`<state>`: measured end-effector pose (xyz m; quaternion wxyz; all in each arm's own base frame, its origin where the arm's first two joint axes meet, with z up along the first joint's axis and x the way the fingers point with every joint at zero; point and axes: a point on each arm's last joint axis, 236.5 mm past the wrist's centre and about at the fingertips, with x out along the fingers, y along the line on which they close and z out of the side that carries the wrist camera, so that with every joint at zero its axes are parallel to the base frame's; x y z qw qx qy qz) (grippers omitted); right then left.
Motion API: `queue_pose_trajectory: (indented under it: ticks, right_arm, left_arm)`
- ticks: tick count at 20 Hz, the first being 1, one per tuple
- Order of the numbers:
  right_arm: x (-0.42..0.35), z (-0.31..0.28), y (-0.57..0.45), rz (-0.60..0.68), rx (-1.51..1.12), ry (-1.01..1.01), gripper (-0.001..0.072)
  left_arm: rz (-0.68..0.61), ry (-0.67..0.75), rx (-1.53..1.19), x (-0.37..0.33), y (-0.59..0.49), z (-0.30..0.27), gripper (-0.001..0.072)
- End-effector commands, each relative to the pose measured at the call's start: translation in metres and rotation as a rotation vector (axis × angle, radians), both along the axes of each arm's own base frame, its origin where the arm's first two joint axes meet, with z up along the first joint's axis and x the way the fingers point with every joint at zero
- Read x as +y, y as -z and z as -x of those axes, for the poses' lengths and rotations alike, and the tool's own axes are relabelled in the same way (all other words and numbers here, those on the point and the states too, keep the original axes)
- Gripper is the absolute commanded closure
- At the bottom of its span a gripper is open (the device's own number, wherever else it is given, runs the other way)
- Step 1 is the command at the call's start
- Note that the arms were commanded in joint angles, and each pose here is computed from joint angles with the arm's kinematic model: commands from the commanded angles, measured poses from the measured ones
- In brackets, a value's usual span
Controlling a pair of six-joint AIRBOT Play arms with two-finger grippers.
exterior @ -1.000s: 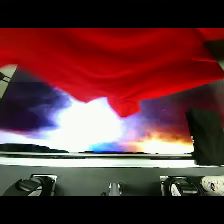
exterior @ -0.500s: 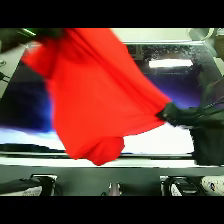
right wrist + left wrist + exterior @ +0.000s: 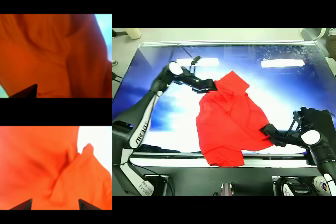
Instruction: Fold the shirts.
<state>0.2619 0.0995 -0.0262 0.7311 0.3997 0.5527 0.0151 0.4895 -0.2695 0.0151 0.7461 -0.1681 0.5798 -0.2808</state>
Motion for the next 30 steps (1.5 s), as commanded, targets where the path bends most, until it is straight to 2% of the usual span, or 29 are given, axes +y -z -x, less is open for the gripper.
queue_pose_trajectory:
  ticks: [1,3,4,6,8,11,14,16,18,22,25,26,27,28,30]
  right_arm:
    - [-0.029,-0.028,-0.047,0.202,-0.14,-0.103,0.0128]
    - [-0.079,-0.041,-0.095,0.469,-0.197,-0.143,0.01]
    - [-0.104,-0.045,-0.118,0.592,-0.215,-0.138,0.01]
    - [-0.125,-0.04,-0.129,0.69,-0.192,-0.139,0.01]
    - [-0.127,-0.027,-0.108,0.686,-0.094,-0.175,0.0099]
    - [-0.123,-0.001,-0.057,0.672,0.099,-0.372,0.01]
    - [-0.101,0.027,-0.014,0.534,0.282,-0.484,0.0099]
    - [-0.083,0.043,-0.002,0.438,0.352,-0.546,0.0097]
    - [-0.081,0.052,0.007,0.42,0.386,-0.577,0.003]
    - [-0.079,0.072,0.03,0.402,0.42,-0.627,0.0001]
    - [-0.068,0.084,0.058,0.359,0.403,-0.639,0.0001]
    - [-0.066,0.08,0.066,0.361,0.373,-0.626,0.0002]
    - [-0.066,0.071,0.072,0.373,0.331,-0.6,0.0011]
    - [-0.066,0.059,0.075,0.388,0.285,-0.575,0.0041]
    - [-0.068,0.033,0.076,0.417,0.194,-0.519,0.0189]
  left_arm:
    - [-0.093,0.039,0.145,0.065,-0.011,0.034,0.0034]
    - [-0.26,0.004,0.148,0.128,-0.024,0.049,0.0034]
    - [-0.3,-0.02,0.138,0.148,-0.031,0.057,0.0034]
    - [-0.289,-0.043,0.155,0.155,-0.03,0.083,0.0034]
    - [-0.247,-0.021,0.234,0.141,-0.004,0.126,0.0034]
    - [-0.16,0.027,0.368,0.11,0.047,0.208,0.0034]
    - [-0.079,-0.006,0.448,0.086,0.085,0.256,0.0035]
    - [-0.05,-0.009,0.481,0.072,0.1,0.274,0.0038]
    - [-0.062,0.012,0.471,0.06,0.109,0.284,0.0039]
    - [-0.087,0.04,0.451,0.041,0.12,0.29,0.0043]
    - [-0.058,-0.043,0.427,0.031,0.123,0.274,0.0252]
    - [-0.054,-0.071,0.415,0.031,0.123,0.268,0.0372]
    - [-0.052,-0.078,0.4,0.03,0.122,0.263,0.0558]
    - [-0.049,-0.074,0.389,0.029,0.12,0.26,0.0665]
    - [-0.034,-0.035,0.325,0.025,0.108,0.25,0.068]
